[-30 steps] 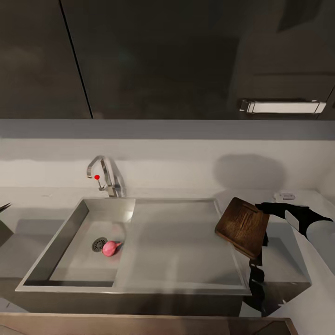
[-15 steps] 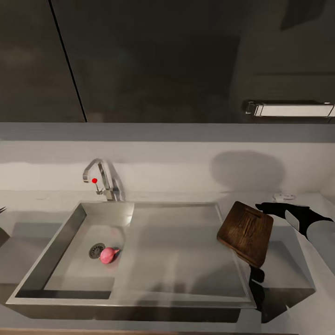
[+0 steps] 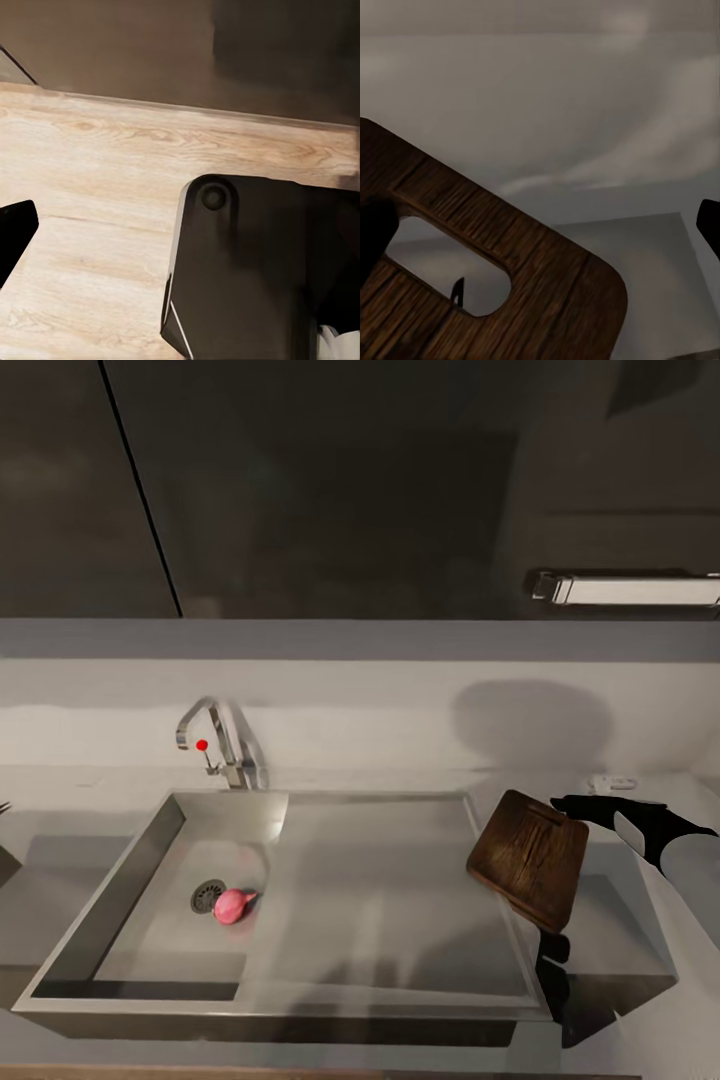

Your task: In the kitchen, take the Vidalia onion out of the sink, dice it on the chopping board with the paring knife, put the diced onion into the bowl on the countertop, then place both the paring knife and the chopping board into the sink.

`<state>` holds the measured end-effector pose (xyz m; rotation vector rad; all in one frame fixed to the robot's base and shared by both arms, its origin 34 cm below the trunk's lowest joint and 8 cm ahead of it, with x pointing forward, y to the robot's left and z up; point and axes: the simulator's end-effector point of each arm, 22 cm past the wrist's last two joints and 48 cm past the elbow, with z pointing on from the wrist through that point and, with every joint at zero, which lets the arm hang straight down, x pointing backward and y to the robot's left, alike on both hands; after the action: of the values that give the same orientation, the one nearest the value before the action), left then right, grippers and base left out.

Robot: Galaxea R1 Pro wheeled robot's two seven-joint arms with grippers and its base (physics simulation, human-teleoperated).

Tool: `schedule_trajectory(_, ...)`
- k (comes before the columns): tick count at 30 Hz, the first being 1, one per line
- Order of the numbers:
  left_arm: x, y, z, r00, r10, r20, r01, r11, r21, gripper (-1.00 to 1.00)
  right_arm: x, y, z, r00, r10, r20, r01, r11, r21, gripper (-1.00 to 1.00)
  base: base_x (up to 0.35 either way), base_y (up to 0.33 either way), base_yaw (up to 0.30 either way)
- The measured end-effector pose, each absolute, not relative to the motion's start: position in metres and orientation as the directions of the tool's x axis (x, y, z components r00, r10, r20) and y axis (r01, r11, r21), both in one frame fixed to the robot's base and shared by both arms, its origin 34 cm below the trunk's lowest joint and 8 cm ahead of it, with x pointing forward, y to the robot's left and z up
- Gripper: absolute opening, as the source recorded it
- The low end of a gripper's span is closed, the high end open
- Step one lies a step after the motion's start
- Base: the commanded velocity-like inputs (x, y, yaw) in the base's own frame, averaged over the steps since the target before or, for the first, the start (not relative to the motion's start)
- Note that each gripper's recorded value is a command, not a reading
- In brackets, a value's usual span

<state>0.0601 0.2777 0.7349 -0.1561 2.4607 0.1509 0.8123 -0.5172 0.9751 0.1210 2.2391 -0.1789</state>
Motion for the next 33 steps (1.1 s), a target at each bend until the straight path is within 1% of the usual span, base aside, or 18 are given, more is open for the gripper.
schedule_trajectory(33, 0.041, 0.279, 0.738, -0.814, -0.073, -0.576, -0.146, 0.986, 0.081, 1.0, 0.81, -0.519, 0.941, -0.66, 0.024, -0.751, 0.147, 0.984, -0.097, 1.0, 0.0, 0.0, 0.0)
